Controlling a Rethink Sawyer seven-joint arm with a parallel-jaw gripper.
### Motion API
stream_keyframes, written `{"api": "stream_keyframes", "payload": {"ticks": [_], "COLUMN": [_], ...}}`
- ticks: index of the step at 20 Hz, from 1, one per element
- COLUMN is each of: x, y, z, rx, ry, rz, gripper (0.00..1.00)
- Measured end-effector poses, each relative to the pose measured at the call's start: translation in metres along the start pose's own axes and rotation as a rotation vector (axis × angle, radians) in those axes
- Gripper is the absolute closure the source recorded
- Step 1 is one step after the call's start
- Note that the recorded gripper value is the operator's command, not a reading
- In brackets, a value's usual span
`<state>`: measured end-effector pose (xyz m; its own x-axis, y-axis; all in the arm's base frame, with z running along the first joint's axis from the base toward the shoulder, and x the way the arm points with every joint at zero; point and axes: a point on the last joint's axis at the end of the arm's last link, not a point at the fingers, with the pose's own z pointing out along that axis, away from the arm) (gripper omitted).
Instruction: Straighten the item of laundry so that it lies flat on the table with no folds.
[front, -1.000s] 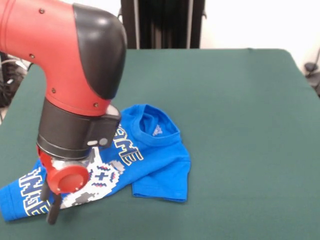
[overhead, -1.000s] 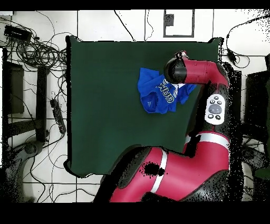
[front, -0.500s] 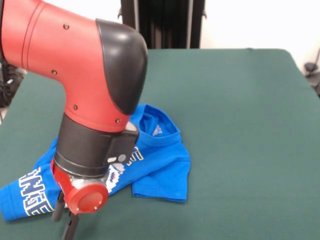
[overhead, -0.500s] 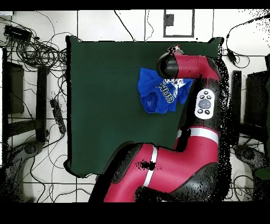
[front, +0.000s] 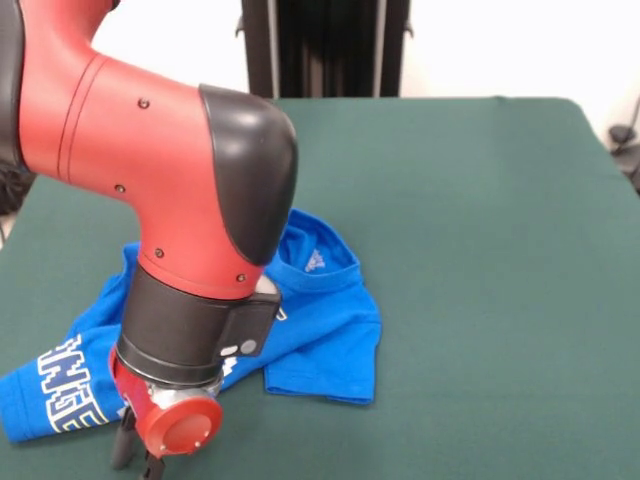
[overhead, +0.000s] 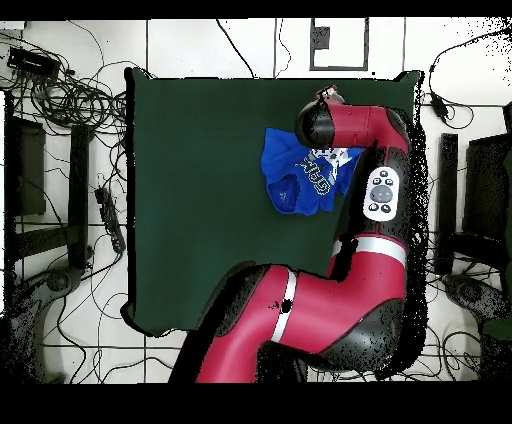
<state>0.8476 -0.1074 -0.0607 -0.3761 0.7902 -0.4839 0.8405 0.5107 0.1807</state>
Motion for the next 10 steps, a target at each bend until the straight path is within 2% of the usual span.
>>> {"api": "stream_keyframes", "payload": {"ticks": [10], "x": [-0.0007], "y": [-0.0019], "z": [0.0005], "rx": [0.001], "ry": [0.001], "rz": [0.002], "gripper": [0.00]}}
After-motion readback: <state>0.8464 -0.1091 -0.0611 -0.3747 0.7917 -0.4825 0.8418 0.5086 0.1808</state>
